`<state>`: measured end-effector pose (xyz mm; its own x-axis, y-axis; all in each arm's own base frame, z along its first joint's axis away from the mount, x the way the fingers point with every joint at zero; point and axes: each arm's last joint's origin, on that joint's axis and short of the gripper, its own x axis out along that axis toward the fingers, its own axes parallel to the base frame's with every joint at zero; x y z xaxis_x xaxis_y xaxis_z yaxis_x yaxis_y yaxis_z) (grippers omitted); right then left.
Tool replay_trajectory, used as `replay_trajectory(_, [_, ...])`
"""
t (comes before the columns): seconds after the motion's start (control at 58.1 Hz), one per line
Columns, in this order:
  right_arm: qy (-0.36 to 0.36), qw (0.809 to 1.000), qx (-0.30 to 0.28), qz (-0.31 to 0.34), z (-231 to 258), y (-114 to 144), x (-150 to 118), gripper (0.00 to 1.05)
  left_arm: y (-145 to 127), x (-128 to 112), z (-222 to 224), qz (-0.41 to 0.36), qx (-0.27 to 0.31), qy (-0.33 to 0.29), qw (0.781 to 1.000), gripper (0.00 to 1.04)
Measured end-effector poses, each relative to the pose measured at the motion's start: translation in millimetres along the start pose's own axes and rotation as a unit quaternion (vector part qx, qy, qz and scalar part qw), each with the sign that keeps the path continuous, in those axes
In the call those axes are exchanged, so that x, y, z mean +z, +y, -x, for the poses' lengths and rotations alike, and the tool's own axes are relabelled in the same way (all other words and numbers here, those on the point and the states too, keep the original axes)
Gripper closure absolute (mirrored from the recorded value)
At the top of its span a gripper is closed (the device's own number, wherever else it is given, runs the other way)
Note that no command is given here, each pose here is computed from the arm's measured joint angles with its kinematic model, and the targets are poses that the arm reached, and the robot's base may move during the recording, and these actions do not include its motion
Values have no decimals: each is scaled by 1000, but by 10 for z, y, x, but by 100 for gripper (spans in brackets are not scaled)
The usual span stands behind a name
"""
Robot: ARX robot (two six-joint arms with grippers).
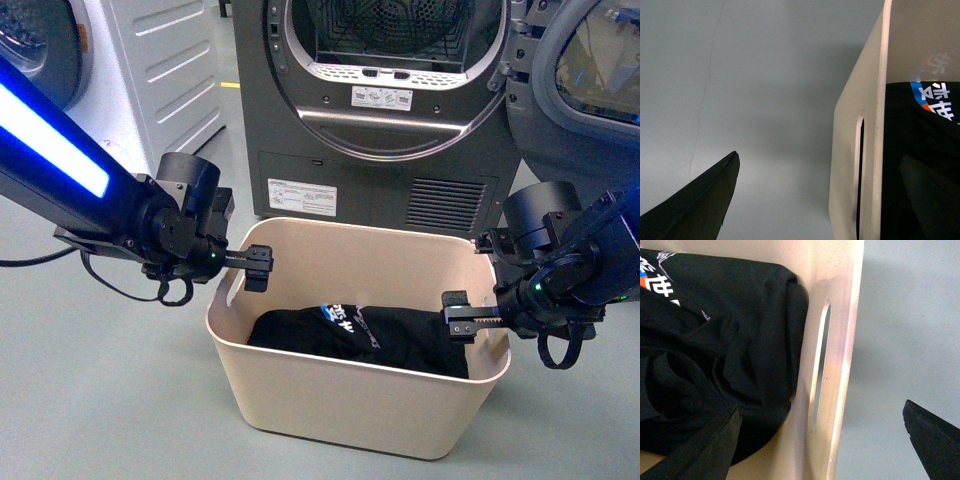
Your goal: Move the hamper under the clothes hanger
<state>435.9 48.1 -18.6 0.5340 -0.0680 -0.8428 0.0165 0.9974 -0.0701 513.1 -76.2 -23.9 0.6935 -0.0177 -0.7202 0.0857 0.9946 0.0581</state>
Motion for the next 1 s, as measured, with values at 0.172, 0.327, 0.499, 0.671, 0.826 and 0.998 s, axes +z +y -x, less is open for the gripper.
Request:
replay_trajectory(0.172, [2, 1000, 1, 2, -15, 16, -12, 8, -86, 28, -21, 0, -5, -6, 1000, 7])
replay_trajectory(0.327, [5, 1000, 2, 4, -27, 40, -26, 8, -155, 65, -33, -1, -7, -8, 1000, 7])
replay_trajectory(0.499, [4, 1000, 2, 5, -30, 48, -18, 8, -197, 54, -52, -2, -9, -6, 1000, 7])
replay_trajectory(0.671, [1, 1000, 3, 4, -27, 55, 4, 26, -220, -2, -82, 0, -7, 2, 1000, 25])
replay_trajectory(0.826, [2, 1000, 0, 4, -27, 54, 11, 51, -232, -24, -93, 2, -6, 5, 1000, 48])
replay_trajectory(0.998, [6, 1000, -3, 5, -42, 61, -10, 79, -237, -23, -93, 3, -5, 4, 1000, 77])
